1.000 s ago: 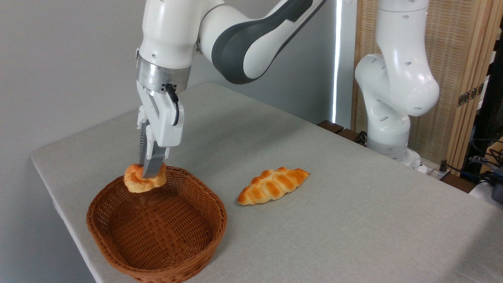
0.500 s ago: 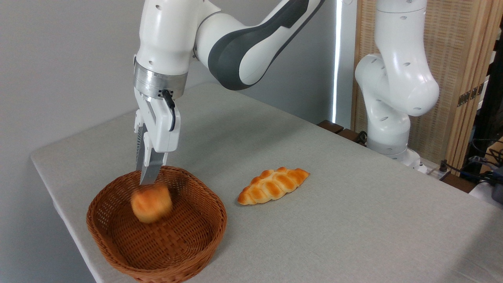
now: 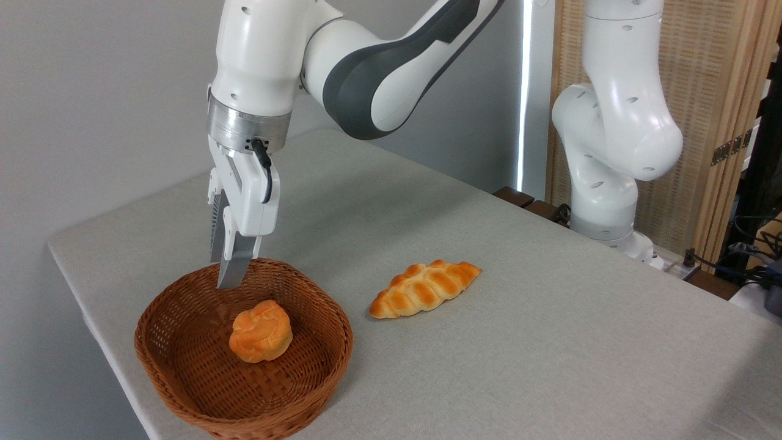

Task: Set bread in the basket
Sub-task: 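Raise the open gripper up away from the basket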

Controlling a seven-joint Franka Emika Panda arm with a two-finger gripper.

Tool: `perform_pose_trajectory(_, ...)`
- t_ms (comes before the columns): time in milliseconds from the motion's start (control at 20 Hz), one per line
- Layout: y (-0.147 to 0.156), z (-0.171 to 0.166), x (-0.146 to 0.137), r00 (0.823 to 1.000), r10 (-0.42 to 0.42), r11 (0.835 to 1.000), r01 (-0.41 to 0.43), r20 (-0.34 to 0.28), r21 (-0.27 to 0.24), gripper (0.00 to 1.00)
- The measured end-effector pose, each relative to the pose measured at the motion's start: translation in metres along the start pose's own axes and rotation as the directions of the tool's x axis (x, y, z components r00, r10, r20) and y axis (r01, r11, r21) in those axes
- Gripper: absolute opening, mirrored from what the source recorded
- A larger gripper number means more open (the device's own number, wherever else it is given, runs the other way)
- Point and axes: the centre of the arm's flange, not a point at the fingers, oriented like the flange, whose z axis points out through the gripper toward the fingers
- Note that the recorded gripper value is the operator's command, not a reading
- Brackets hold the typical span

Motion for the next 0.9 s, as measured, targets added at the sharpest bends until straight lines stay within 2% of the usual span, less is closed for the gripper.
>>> perform_pose_trajectory(300,-0.002,-0.005,0.000,1.000,-0.005,1.000,0.005,0.002,-0.007,1.00)
perform_pose_trajectory(400,-0.003,-0.014,-0.001,0.999,-0.017,0.998,0.019,0.034,-0.062,1.00)
perform_pose_trajectory(500,-0.009,-0.037,-0.001,0.997,-0.039,0.992,0.047,0.068,-0.121,1.00)
perform_pose_trajectory(650,-0.025,-0.079,-0.017,0.990,-0.075,0.977,0.097,0.120,-0.188,1.00)
perform_pose_trajectory(800,-0.038,-0.108,-0.037,0.972,-0.151,0.959,0.189,0.181,-0.213,1.00)
perform_pose_trajectory(900,-0.042,-0.120,-0.046,0.949,-0.183,0.955,0.234,0.256,-0.184,1.00)
